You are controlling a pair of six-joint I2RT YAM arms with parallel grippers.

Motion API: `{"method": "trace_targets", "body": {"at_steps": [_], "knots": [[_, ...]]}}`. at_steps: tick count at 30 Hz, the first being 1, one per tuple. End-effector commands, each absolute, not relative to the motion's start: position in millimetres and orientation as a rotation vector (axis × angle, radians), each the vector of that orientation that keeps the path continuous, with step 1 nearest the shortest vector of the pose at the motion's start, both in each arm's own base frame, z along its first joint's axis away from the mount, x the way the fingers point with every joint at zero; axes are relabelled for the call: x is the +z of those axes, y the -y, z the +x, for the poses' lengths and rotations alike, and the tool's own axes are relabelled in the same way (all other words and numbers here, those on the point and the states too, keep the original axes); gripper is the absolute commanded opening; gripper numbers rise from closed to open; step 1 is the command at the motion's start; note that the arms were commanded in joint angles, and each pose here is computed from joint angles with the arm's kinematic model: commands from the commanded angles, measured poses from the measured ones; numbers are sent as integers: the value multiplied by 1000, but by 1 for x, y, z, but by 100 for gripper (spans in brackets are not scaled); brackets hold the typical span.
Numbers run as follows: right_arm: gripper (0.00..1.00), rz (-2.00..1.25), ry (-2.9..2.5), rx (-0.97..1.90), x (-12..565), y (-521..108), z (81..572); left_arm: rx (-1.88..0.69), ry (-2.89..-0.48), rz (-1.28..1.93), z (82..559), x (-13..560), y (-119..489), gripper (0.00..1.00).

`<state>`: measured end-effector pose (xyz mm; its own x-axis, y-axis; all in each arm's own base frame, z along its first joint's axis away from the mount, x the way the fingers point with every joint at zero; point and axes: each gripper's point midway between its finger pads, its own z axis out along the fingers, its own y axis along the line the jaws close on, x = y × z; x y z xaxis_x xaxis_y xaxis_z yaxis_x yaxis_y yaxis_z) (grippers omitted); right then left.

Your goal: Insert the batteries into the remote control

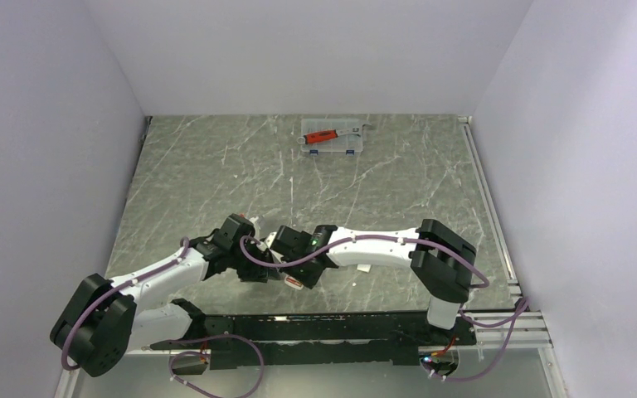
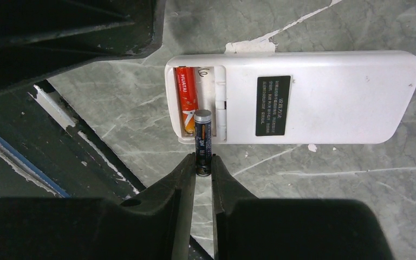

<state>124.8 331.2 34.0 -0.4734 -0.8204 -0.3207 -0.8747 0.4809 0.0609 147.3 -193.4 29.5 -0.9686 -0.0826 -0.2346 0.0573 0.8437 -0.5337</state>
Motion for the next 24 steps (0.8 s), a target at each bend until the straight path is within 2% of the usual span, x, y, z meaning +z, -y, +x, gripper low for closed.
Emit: {"method": "trace_targets", "body": {"at_steps": [1, 24], "knots": [[19, -1445, -2438, 340, 45, -345, 134, -815, -2733, 7, 156, 39, 197, 52], [27, -1337, -2397, 359, 72, -344, 141, -822, -2730, 23, 161, 41, 201, 52]]}}
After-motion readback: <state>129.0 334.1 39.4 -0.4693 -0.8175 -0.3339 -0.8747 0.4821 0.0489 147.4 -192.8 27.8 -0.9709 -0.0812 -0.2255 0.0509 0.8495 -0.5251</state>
